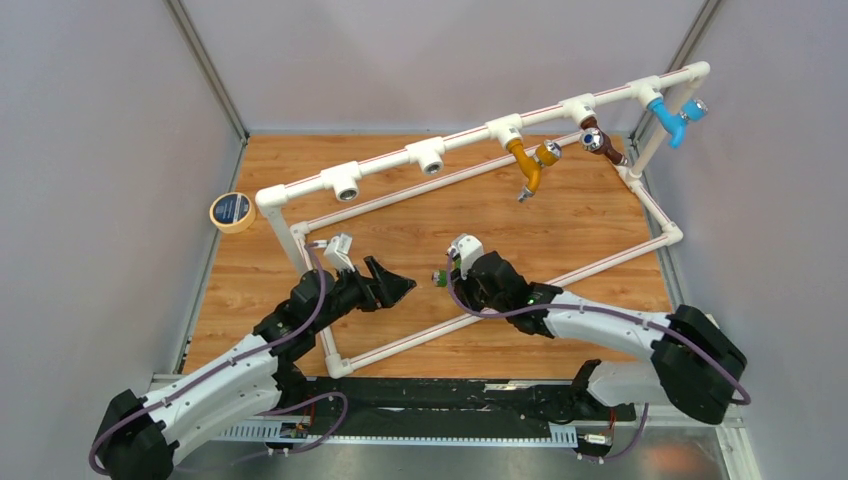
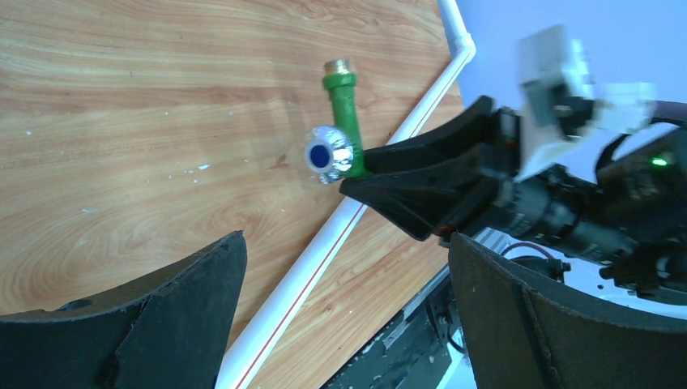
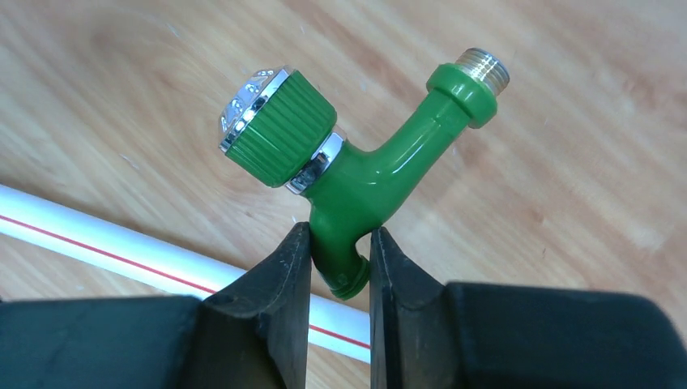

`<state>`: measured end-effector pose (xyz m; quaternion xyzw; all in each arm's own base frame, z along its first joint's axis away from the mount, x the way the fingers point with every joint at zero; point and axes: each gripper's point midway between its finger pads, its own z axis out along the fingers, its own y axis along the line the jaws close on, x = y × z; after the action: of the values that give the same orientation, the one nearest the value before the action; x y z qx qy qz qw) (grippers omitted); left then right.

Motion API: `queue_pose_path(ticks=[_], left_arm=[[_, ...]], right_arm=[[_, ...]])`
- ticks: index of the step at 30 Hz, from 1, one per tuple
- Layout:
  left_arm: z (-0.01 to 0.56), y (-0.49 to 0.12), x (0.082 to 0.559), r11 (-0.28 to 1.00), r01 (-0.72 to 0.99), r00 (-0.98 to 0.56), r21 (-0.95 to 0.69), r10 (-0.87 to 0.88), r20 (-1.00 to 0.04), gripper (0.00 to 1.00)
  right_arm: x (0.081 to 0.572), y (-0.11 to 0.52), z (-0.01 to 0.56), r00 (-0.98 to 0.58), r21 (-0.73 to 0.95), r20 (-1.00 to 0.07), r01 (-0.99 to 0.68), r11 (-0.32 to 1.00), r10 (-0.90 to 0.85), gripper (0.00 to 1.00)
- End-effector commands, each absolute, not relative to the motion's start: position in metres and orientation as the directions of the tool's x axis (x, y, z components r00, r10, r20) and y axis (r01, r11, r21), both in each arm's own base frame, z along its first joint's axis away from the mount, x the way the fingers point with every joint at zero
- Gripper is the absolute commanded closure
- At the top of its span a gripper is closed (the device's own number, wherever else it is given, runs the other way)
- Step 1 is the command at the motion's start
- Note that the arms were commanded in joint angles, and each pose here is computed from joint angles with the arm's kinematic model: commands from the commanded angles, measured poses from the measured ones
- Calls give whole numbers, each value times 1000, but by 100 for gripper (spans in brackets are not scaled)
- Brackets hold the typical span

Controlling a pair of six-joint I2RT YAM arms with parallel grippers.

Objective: Install the water faucets

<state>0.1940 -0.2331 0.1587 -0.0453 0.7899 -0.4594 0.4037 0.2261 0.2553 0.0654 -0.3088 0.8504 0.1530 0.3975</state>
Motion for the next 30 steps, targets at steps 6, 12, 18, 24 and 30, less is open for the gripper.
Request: queue_pose_path(ticks=[6, 12, 18, 24, 30], left_arm=[[207, -256, 198, 424, 367, -663, -828, -504, -553, 0], [226, -264, 198, 348, 387, -669, -854, -531, -520, 0], [230, -264, 205, 331, 352, -666, -875, -569, -483, 0], [237, -263, 210, 325, 334, -658, -885, -591, -466, 9], [236, -268, 210, 331, 321, -680, -888, -572, -459, 22]], right_arm=[[224, 292, 183, -161, 35, -976, -780, 625, -146, 100], [212, 303, 202, -90, 12, -989, -838, 545, -116, 100], [204, 310, 206, -71, 4, -991, -858, 514, -110, 100], [207, 313, 201, -68, -16, -988, -845, 535, -136, 100], [216, 315, 198, -65, -52, -982, -813, 580, -178, 100]])
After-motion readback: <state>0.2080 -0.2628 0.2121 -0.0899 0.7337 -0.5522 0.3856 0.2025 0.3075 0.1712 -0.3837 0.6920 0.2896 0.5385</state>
